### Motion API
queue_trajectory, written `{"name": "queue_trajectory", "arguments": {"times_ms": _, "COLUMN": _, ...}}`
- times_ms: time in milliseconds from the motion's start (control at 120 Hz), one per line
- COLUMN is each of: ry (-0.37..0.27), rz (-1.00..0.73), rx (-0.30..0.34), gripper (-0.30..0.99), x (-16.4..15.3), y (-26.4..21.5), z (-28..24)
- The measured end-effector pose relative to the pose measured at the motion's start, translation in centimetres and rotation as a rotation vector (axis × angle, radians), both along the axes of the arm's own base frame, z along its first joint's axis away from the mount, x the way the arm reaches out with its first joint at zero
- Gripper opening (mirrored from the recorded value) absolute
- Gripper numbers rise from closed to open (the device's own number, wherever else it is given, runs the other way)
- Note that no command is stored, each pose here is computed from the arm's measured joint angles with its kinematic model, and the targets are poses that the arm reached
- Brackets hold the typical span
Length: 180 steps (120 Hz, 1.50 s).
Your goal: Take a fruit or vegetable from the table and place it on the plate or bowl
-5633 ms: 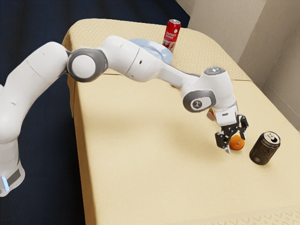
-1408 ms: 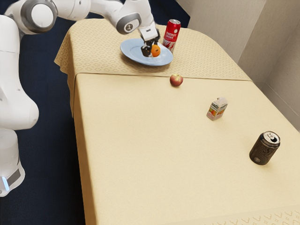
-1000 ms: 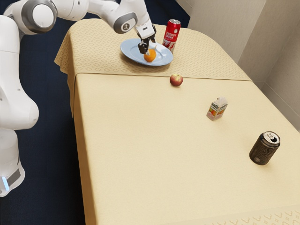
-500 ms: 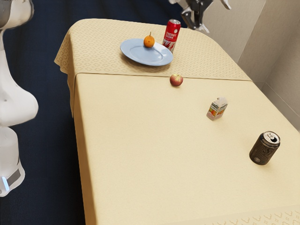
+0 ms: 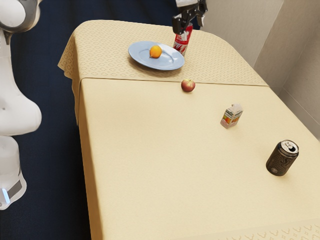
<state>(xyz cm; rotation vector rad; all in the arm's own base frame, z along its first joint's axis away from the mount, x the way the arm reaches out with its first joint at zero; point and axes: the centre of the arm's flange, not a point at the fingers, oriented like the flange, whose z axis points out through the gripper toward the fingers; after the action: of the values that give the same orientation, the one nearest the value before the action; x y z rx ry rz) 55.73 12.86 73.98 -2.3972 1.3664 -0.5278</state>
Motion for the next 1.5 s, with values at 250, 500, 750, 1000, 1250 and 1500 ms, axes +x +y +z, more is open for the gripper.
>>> {"name": "queue_trajectory", "arguments": {"times_ms": 250, "ry": 0.037, "rz": -0.017, "rx": -0.023, "gripper": 0.69, "x": -0.01, "y": 0.59, "z": -0.79}}
{"name": "queue_trajectory", "arguments": {"times_ms": 500, "ry": 0.046, "rz": -0.033, "rx": -0.019, "gripper": 0.69, "x": -0.05, "y": 0.54, "z": -0.89}}
{"name": "queue_trajectory", "arguments": {"times_ms": 750, "ry": 0.050, "rz": -0.044, "rx": -0.014, "gripper": 0.69, "x": -0.07, "y": 0.56, "z": -0.93}}
{"name": "queue_trajectory", "arguments": {"times_ms": 1000, "ry": 0.051, "rz": -0.051, "rx": -0.011, "gripper": 0.69, "x": -0.07, "y": 0.54, "z": -0.93}}
{"name": "queue_trajectory", "arguments": {"times_ms": 1250, "ry": 0.052, "rz": -0.056, "rx": -0.008, "gripper": 0.69, "x": -0.07, "y": 0.54, "z": -0.94}}
{"name": "queue_trajectory", "arguments": {"times_ms": 1500, "ry": 0.052, "rz": -0.059, "rx": -0.007, "gripper": 0.69, "x": -0.07, "y": 0.54, "z": -0.94}}
